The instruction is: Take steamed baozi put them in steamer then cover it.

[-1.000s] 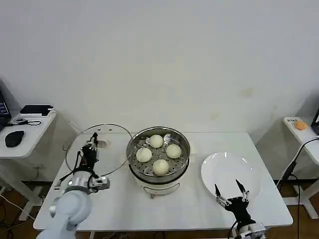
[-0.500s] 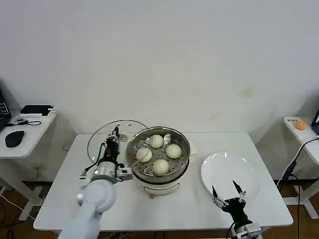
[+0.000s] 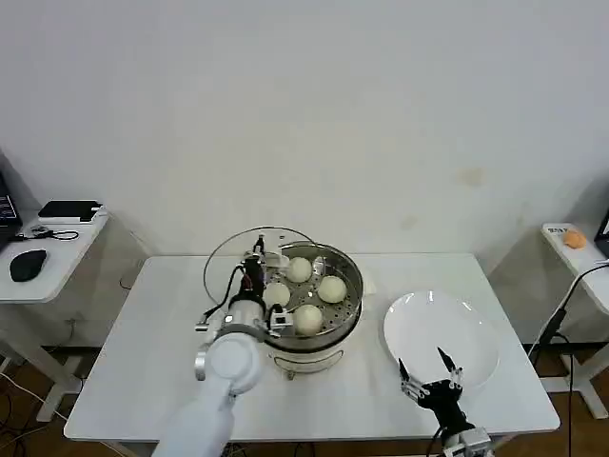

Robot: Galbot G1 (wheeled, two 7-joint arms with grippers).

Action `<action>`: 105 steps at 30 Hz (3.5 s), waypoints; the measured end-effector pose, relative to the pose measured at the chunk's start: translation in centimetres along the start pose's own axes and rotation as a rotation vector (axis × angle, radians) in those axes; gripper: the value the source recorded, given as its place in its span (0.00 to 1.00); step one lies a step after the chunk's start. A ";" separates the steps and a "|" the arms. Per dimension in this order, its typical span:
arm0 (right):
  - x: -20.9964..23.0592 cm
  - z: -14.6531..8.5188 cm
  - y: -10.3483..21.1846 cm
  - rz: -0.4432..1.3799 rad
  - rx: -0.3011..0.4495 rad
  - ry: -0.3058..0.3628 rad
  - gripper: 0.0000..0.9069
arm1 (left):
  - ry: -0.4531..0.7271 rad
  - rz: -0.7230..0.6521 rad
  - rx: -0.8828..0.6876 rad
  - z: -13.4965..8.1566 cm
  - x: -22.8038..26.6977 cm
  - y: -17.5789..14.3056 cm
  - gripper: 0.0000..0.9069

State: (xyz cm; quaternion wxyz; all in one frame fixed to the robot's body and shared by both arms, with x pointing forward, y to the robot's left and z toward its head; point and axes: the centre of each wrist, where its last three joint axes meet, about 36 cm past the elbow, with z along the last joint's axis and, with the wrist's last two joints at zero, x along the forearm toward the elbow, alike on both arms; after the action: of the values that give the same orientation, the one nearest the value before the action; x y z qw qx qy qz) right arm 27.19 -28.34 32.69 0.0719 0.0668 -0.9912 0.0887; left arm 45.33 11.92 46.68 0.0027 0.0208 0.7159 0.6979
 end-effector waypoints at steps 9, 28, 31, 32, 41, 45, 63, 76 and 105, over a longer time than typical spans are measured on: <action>0.1 0.3 0.2 -0.005 -0.001 0.008 1.00 | -0.029 0.014 -0.009 -3.3 0.1 -0.7 0.00; 0.0 0.6 0.5 -0.020 -0.003 0.014 1.00 | -0.058 0.045 -0.020 -6.7 0.8 -2.1 0.00; 0.0 0.6 0.6 -0.023 -0.004 0.014 1.00 | -0.059 0.046 -0.022 -6.9 0.7 -2.2 0.00; 0.0 0.7 0.6 -0.024 -0.005 0.014 1.00 | -0.059 0.047 -0.025 -7.0 0.7 -2.3 0.00; 0.0 0.7 0.6 -0.030 -0.003 0.016 1.00 | -0.056 0.048 -0.026 -7.2 0.3 -2.6 0.00; -0.1 0.8 0.6 -0.035 -0.002 0.016 1.00 | -0.057 0.051 -0.020 -7.3 0.4 -2.8 1.00; -0.1 0.8 1.1 -0.057 -0.004 0.020 1.00 | -0.063 0.035 0.016 -6.7 1.8 -2.3 1.00; 0.0 1.1 1.0 -0.058 -0.004 0.031 1.00 | -0.093 -0.006 0.059 -3.3 5.4 -0.7 1.00; 1.6 -0.1 0.9 -0.080 -0.031 0.039 1.00 | 0.026 -0.021 1.136 14.7 16.1 -8.0 1.00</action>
State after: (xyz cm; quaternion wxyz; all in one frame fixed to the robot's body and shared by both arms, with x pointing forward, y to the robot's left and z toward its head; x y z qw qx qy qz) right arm 25.55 -27.65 32.93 0.0957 0.1036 -0.9874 0.0718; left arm 29.56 26.99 38.66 -0.0110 0.0032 0.9791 0.2033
